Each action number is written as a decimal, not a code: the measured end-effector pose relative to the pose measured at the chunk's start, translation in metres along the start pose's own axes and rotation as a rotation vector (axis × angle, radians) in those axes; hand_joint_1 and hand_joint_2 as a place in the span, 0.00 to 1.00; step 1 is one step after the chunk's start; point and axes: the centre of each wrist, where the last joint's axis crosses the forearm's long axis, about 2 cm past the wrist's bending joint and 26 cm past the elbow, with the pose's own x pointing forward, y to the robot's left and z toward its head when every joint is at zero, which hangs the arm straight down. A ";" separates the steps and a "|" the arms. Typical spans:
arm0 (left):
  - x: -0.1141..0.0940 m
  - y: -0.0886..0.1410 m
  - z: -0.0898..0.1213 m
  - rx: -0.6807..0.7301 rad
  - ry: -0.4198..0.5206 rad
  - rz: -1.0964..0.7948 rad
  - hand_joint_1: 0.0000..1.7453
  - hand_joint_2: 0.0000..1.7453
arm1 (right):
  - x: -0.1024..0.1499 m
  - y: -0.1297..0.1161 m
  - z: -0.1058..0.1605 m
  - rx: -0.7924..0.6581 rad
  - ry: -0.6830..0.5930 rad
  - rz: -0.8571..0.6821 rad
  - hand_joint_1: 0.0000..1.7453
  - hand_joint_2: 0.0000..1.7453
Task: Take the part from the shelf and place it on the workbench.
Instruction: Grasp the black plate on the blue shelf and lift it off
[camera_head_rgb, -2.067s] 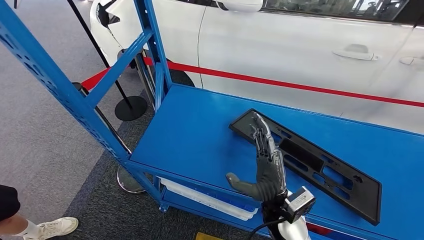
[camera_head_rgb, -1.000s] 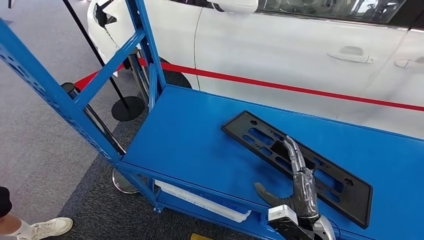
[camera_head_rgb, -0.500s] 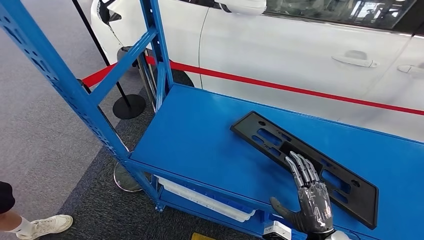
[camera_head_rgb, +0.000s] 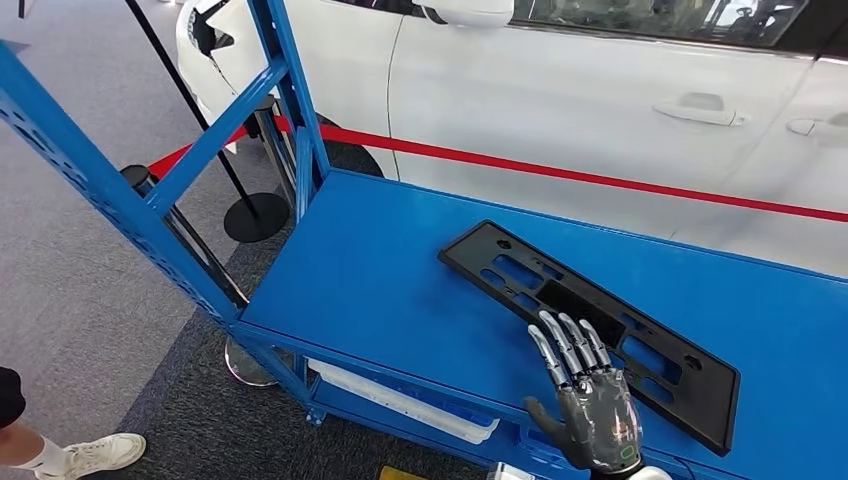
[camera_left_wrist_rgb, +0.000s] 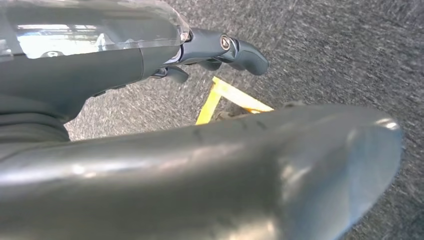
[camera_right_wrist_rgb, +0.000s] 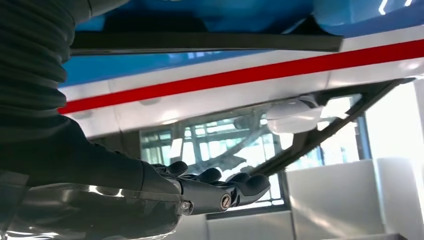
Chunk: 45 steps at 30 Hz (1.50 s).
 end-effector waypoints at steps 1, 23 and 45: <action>0.000 0.000 0.000 -0.001 -0.002 0.001 0.00 0.00 | 0.001 0.000 -0.004 -0.006 -0.009 -0.001 0.00 1.00; 0.000 0.000 0.000 -0.014 -0.016 0.014 0.00 0.00 | 0.000 0.027 -0.065 0.015 -0.219 -0.083 0.00 1.00; -0.014 0.013 0.001 -0.013 0.000 0.009 0.00 0.00 | -0.101 0.071 -0.063 0.223 -0.095 0.041 0.00 1.00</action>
